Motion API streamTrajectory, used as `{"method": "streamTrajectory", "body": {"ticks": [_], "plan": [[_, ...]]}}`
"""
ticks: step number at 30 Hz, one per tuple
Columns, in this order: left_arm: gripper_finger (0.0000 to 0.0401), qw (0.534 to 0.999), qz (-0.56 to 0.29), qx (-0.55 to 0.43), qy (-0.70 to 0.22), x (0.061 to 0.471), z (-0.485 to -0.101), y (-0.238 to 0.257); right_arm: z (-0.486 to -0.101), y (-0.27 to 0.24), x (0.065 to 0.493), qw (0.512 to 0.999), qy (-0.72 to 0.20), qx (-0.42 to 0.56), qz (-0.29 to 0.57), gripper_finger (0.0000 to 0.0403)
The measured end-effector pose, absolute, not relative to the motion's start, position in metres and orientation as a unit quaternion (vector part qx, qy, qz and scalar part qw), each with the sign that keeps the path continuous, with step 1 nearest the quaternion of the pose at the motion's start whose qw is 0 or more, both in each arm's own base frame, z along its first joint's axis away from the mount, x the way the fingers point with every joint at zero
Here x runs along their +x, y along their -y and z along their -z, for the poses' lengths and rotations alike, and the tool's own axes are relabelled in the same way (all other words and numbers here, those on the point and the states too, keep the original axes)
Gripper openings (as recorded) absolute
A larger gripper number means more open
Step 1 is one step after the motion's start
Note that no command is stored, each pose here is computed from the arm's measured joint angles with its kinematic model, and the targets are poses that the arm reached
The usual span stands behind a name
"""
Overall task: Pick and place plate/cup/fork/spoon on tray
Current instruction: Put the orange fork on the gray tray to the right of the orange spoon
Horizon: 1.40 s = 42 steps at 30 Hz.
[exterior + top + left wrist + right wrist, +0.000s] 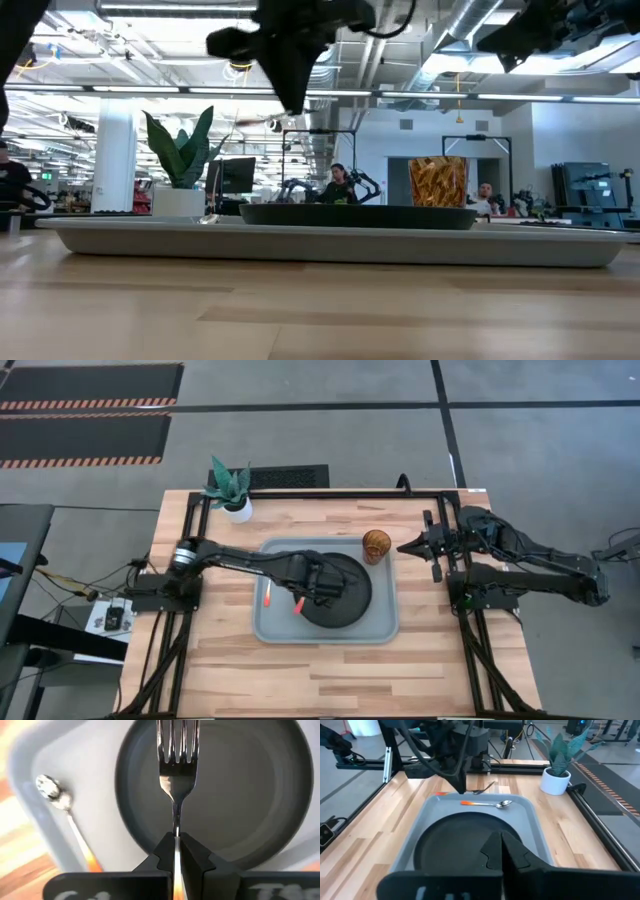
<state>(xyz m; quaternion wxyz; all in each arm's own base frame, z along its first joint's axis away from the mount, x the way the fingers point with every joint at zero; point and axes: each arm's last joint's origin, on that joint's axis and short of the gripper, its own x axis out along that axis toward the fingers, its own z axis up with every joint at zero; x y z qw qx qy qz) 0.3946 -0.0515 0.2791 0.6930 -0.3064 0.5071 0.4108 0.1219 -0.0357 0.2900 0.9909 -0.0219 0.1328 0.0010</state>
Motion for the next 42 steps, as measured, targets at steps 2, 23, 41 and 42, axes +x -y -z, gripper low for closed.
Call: {"method": "streamTrajectory", "body": {"ticks": [2,23,41,42], "plan": [[0.0000,0.694,-0.407,-0.326,-0.497,0.384,-0.272,0.047,-0.290,0.036,0.122,0.991,-0.132,-0.022,0.001,0.0006],[0.0000,0.633,-0.448,-0.419,-0.472,0.311,-0.200,-0.001,-0.288,0.054,0.130,0.988,-0.136,0.028,0.069,0.0006],[0.0000,0.632,-0.438,-0.433,-0.470,0.308,-0.183,-0.020,-0.286,0.056,0.132,0.984,-0.142,0.055,0.097,0.0005],[0.0000,0.630,-0.440,-0.435,-0.469,0.308,-0.183,-0.021,-0.286,0.056,0.132,0.984,-0.142,0.055,0.097,0.0005]]}}
